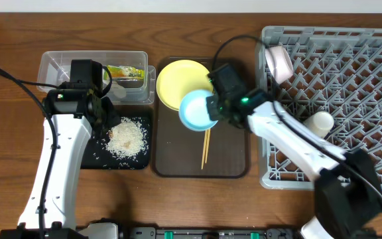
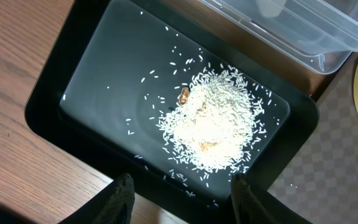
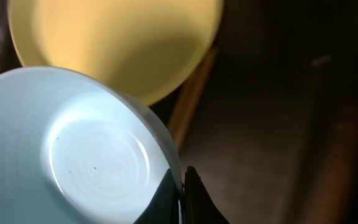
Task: Sort waste into correct bins and load items into the dishwasher rack
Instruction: 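Grasp the light-blue bowl with the right gripper and lift it, then place the light-blue bowl tilted in the rack's back row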
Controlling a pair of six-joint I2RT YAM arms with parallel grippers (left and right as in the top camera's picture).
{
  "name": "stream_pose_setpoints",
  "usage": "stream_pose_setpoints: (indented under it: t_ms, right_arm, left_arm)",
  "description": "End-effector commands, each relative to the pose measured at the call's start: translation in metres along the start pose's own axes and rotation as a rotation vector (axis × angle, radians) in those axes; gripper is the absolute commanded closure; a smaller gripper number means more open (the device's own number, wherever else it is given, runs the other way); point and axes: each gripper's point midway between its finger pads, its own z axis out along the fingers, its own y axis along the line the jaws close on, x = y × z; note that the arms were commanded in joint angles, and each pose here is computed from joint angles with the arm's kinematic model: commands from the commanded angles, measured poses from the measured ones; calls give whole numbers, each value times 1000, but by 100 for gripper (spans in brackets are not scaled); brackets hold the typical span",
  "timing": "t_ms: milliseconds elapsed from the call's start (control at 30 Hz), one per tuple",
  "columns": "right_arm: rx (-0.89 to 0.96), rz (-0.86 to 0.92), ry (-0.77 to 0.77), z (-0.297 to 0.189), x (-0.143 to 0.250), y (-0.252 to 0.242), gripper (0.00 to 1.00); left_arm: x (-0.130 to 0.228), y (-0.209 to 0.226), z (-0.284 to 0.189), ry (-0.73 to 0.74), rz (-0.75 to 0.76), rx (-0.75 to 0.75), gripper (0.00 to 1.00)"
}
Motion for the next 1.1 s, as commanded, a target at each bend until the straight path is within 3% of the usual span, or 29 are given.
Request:
stream_pose_setpoints:
  t_ms: [0, 267, 633, 967, 1067]
  right_arm:
    - [28, -25, -115, -38, -29, -21, 99]
    - [288, -79, -313, -105, -77, -117, 99]
    - [933, -144, -434, -180, -124, -261, 99]
    - [1297, -88, -348, -194, -123, -344, 99]
    - [1378, -39, -323, -189, -117, -362, 99]
  left_arm:
    - [-2, 3, -3, -14, -15, -6, 47]
    - [-3, 3, -3, -14, -15, -6, 47]
    - [-3, 2, -3, -17, -16, -4, 47]
    - [-4, 2, -3, -20, -16, -3, 47]
    - [-4, 2, -3, -20, -16, -2, 42]
